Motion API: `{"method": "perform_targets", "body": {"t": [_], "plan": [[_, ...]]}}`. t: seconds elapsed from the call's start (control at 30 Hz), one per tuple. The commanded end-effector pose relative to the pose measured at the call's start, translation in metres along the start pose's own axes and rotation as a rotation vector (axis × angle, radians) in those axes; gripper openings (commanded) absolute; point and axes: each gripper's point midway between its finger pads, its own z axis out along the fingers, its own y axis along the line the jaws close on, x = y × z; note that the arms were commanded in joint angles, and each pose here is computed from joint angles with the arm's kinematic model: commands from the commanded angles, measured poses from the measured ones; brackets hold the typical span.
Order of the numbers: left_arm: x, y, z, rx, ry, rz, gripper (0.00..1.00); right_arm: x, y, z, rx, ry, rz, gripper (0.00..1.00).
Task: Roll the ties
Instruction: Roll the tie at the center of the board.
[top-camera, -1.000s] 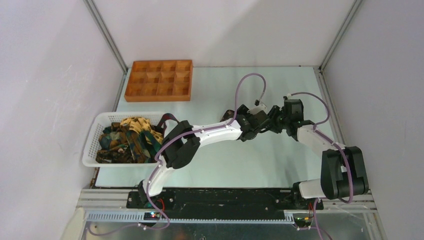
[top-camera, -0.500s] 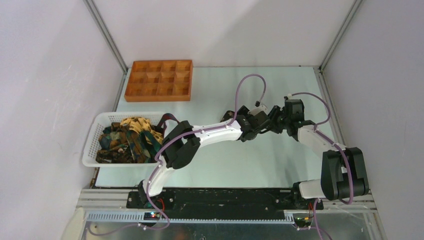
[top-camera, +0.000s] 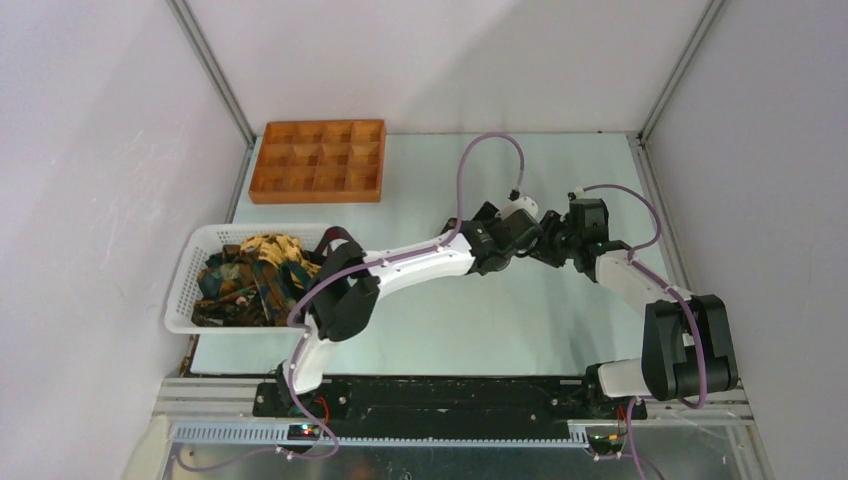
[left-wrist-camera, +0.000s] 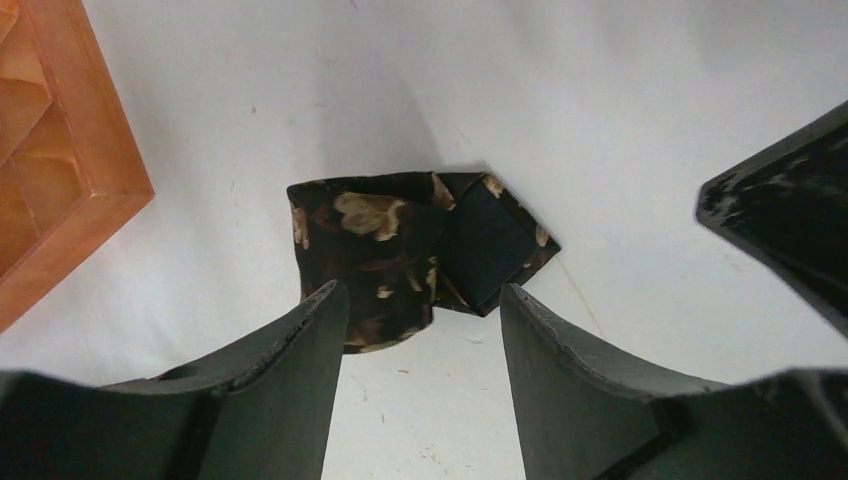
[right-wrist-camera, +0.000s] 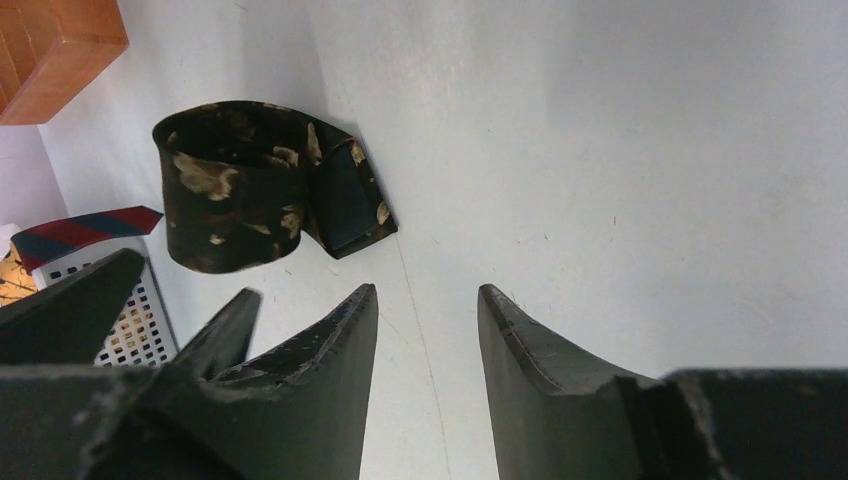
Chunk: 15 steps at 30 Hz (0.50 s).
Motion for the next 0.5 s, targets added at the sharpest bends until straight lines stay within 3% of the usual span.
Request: {"method": "perform_targets", "body": {"t": [0.0,0.17,0.47], "plan": [[-0.046,0.031,-0.038,0.068,-0.113,-0.186,0.64,-0.012,0.011,-0.006,-0.042,-0.052,-0.033,0.45],[-0.051,0.071,-0.050,0.138,-0.159,-0.392,0.63,-0.005,0.039,-0.006,-0.130,-0.024,-0.118,0.38],[0.011,0.154,-0.013,0.090,-0.103,-0.660,0.59,0.018,0.095,0.008,-0.229,0.048,-0.242,0.32]]}}
